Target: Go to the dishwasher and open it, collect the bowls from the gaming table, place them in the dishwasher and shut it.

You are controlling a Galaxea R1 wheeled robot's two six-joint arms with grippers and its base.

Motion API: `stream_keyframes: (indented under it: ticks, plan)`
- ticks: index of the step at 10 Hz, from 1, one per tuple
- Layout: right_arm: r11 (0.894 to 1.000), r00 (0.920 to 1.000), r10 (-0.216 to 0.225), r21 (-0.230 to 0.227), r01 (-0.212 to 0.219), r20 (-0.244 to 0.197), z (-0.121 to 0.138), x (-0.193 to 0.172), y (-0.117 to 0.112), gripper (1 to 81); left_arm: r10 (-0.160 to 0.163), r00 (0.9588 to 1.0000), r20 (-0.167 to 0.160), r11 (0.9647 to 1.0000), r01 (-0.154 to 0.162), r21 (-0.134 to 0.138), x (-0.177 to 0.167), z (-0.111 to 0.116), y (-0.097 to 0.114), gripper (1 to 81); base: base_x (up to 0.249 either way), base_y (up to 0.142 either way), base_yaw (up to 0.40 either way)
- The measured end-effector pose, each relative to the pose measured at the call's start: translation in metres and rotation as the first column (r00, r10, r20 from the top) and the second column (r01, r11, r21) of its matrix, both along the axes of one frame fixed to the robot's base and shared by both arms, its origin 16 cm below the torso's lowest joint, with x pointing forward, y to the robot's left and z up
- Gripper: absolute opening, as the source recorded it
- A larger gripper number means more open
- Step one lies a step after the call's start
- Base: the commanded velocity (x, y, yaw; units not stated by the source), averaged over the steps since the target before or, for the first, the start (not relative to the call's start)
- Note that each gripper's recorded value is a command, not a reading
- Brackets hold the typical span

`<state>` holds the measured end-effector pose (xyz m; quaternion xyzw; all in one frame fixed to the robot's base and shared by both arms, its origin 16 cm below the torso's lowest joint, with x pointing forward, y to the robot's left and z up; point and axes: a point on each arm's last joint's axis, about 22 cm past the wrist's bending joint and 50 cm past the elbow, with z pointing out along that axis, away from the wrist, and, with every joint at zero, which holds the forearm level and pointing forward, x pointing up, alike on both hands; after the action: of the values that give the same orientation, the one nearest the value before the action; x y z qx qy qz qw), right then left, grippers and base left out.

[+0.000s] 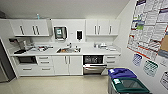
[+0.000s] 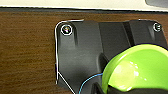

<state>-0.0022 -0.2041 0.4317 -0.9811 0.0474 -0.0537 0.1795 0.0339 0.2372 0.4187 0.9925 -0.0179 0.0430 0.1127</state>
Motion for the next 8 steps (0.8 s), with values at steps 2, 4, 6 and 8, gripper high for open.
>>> stream_keyframes:
  ticks: [2, 4, 6, 8]
  plan:
    - [1.000, 1.0000, 0.000, 0.000, 0.000, 0.002, 0.000, 0.002, 0.000, 1.0, 0.000, 1.0000, 0.002, 1.0000, 0.000, 0.001, 0.002, 0.000, 0.001, 1.0, 0.195, 0.000, 0.000]
    - [1.000, 1.0000, 0.000, -0.003, 0.000, -0.002, 0.000, -0.001, -0.003, 1.0, 0.000, 1.0000, 0.000, 1.0000, 0.000, 0.000, 0.000, 0.000, 0.000, 1.0, 0.187, 0.000, 0.000]
    - [1.000, 1.0000, 0.000, -0.001, 0.000, 0.006, 0.000, 0.007, -0.001, 1.0, 0.000, 1.0000, 0.006, 1.0000, 0.000, 0.000, 0.007, 0.000, 0.000, 1.0, 0.131, 0.000, 0.000]
    - [1.000, 1.0000, 0.001, -0.001, -0.001, 0.000, 0.000, -0.001, -0.001, 1.0, 0.001, 1.0000, -0.005, 1.0000, -0.001, 0.001, -0.005, 0.000, 0.001, 1.0, 0.128, 0.000, 0.000]
